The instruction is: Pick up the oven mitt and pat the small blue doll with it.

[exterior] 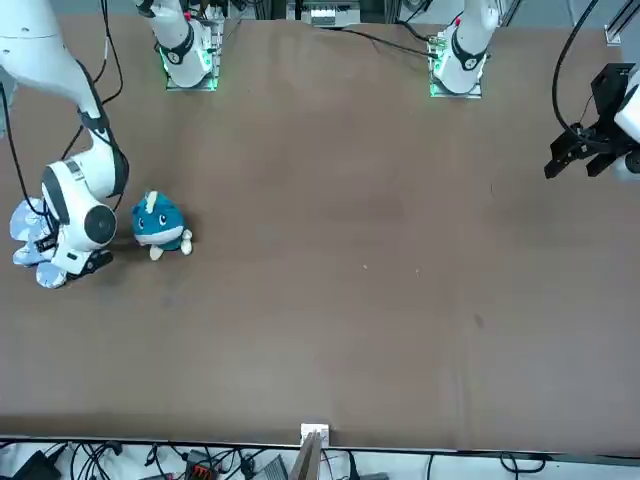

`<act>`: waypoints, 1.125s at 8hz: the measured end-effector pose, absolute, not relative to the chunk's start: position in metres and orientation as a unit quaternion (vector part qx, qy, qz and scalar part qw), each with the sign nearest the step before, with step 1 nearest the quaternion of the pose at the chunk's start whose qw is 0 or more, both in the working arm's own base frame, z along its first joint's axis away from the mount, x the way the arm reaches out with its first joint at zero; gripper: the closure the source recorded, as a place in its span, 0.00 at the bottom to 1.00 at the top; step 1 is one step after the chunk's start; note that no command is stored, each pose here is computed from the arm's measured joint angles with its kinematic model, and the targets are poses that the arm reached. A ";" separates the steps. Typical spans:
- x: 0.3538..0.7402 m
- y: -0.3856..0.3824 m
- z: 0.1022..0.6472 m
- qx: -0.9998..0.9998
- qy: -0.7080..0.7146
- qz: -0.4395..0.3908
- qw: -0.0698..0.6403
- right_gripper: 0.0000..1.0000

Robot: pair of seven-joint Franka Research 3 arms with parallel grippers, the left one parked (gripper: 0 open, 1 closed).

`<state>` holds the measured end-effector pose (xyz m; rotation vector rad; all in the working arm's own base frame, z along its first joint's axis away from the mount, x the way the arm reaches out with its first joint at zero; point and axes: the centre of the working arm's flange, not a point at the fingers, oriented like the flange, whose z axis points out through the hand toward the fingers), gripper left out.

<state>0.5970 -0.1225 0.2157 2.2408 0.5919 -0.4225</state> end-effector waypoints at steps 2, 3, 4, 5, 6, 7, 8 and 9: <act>0.625 -0.098 0.278 0.906 0.210 -0.146 0.336 0.00; 0.638 -0.091 0.320 0.918 0.197 -0.143 0.312 0.00; 0.647 -0.081 0.360 0.929 0.184 -0.137 0.289 0.00; 0.653 -0.071 0.398 0.944 0.160 -0.127 0.257 0.00; 0.655 -0.062 0.436 0.961 0.134 -0.111 0.216 0.00; 0.654 -0.056 0.472 0.974 0.114 -0.090 0.174 0.00; 0.648 -0.052 0.500 0.983 0.099 -0.071 0.137 0.00; 0.640 -0.050 0.523 0.989 0.087 -0.058 0.101 0.00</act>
